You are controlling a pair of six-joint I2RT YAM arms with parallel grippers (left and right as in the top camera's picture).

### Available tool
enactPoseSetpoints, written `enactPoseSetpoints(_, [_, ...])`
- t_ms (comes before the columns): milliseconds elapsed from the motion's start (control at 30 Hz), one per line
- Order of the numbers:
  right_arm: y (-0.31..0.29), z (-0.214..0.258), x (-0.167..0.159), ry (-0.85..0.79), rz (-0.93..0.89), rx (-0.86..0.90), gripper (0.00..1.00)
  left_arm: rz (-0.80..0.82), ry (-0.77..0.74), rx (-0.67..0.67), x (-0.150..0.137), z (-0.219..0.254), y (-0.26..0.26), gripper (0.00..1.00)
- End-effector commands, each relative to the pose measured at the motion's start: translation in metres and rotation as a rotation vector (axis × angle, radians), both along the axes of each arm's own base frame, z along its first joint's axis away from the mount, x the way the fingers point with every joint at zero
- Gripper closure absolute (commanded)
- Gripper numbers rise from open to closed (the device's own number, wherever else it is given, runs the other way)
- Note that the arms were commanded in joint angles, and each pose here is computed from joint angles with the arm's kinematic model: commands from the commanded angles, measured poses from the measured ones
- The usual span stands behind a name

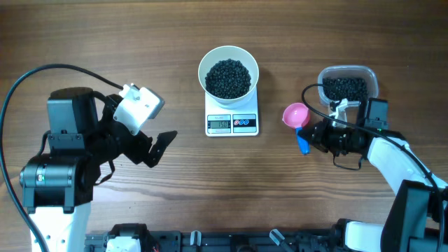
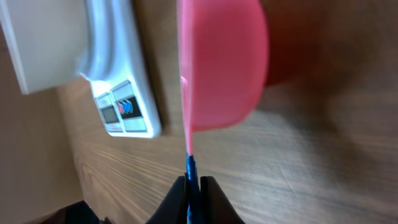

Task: Scoop item into bowl and weigh 150g on scale

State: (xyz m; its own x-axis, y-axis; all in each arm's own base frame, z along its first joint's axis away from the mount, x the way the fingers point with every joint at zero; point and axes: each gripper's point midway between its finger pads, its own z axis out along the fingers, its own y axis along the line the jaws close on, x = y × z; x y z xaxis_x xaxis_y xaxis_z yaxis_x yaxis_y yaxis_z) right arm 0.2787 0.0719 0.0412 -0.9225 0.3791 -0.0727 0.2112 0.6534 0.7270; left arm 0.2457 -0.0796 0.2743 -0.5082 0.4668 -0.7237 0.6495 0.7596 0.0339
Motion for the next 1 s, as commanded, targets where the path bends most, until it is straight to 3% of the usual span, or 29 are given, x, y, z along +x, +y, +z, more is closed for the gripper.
enactPoseSetpoints(0, [-0.010, -0.016, -0.012, 0.093, -0.045, -0.066, 0.86, -0.016, -0.024, -0.003, 0.001, 0.007, -0.001, 0.00])
enactPoseSetpoints(67, [-0.010, -0.017, -0.012, 0.098, -0.046, -0.066, 0.82, -0.016, -0.024, -0.003, 0.001, 0.007, -0.001, 0.00])
enactPoseSetpoints(233, [-0.016, -0.020, -0.010, 0.106, -0.070, -0.094, 0.57, -0.016, -0.024, -0.003, 0.001, 0.007, -0.001, 0.00])
enactPoseSetpoints(300, [-0.021, -0.023, -0.010, 0.120, -0.094, -0.124, 0.54, -0.016, -0.024, -0.003, 0.001, 0.007, -0.001, 0.00])
enactPoseSetpoints(367, [-0.026, -0.025, -0.007, 0.133, -0.130, -0.142, 0.30, -0.016, -0.024, -0.003, 0.001, 0.007, -0.001, 0.00])
enactPoseSetpoints(400, [-0.027, -0.025, -0.005, 0.126, -0.140, -0.148, 0.06, -0.016, -0.024, -0.003, 0.001, 0.007, -0.001, 0.00])
enactPoseSetpoints(433, [-0.028, -0.024, -0.002, 0.123, -0.152, -0.145, 0.00, -0.016, -0.024, -0.003, 0.001, 0.007, -0.001, 0.00])
enactPoseSetpoints(567, [-0.030, 0.002, 0.013, 0.042, -0.160, -0.152, 0.00, -0.016, -0.024, -0.003, 0.001, 0.007, -0.001, 0.00])
enactPoseSetpoints(667, [-0.034, 0.063, 0.033, -0.146, -0.170, -0.169, 0.00, -0.016, -0.024, -0.003, 0.001, 0.007, -0.001, 0.00])
enactPoseSetpoints(800, [-0.036, 0.170, 0.045, -0.532, -0.154, -0.241, 0.00, -0.016, -0.024, -0.003, 0.001, 0.007, -0.001, 0.00])
enactPoseSetpoints(867, [-0.037, 0.245, 0.041, -0.822, -0.176, -0.291, 0.00, -0.016, -0.024, -0.003, 0.001, 0.007, -0.001, 0.00])
enactPoseSetpoints(967, [-0.042, 0.279, 0.025, -0.948, -0.228, -0.341, 0.00, -0.016, -0.024, -0.003, 0.001, 0.007, -0.001, 0.00])
